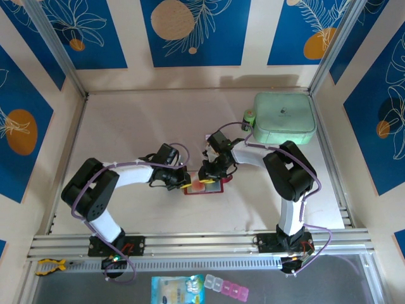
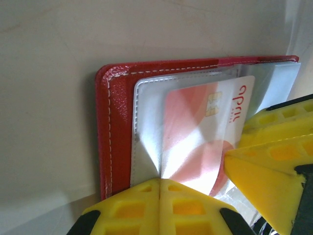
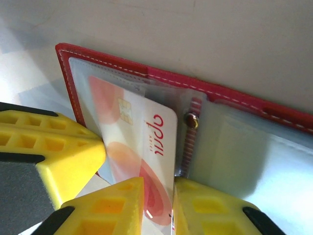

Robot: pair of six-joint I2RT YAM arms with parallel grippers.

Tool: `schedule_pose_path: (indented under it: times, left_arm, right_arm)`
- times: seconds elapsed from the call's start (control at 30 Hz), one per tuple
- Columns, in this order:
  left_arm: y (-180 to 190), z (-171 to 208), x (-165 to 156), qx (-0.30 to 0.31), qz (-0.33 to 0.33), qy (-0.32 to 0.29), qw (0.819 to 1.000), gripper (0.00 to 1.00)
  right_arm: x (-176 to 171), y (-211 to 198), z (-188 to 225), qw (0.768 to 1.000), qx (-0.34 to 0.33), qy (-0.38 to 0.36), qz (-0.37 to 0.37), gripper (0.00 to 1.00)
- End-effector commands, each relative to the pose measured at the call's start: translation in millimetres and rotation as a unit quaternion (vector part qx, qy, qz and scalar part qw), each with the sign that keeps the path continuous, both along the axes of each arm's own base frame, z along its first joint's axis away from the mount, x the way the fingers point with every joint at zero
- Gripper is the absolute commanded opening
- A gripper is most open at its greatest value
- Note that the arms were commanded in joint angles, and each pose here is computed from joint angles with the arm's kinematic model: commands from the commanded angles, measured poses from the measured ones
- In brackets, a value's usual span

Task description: Take the credit cards out of the card holder

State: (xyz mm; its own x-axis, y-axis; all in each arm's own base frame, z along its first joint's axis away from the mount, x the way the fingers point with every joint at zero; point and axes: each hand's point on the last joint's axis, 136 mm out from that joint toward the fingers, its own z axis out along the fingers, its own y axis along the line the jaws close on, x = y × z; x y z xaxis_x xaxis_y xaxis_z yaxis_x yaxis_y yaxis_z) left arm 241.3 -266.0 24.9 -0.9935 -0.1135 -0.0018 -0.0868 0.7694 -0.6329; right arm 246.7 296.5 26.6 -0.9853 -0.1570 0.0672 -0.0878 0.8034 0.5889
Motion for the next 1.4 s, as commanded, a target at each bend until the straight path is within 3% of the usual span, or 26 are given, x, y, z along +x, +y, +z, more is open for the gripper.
schedule_pose_path:
  times: [0.0,0.33,0.7,0.97,1.37]
  left_arm:
    - [6.6,-11.9,-7.8,0.027,-0.005,0.019,0.999,0.00]
    - [7.0,-12.6,-8.6,0.028,-0.005,0.020,0.999,0.00]
    - [7.8,-12.9,-8.9,0.029,-0.004,0.020,0.999,0.00]
    - [8.6,-12.5,-9.3,0.029,-0.003,0.019,0.999,0.00]
    - [9.8,-8.7,-6.5,0.031,-0.001,0.011,0.999,0.00]
  right_arm:
    - [-2.3,3.8,15.1,0.999,0.040,0.005,-0.005,0.22]
    - [-1.7,4.2,21.1,0.997,0.078,0.010,-0.016,0.14]
    - [-3.3,6.3,14.7,0.996,0.090,0.018,-0.012,0.15]
    - [-3.0,-5.8,11.1,0.997,0.070,0.005,-0.018,0.07]
    - [-3.7,-37.4,24.5,0.999,0.028,-0.020,-0.020,0.06]
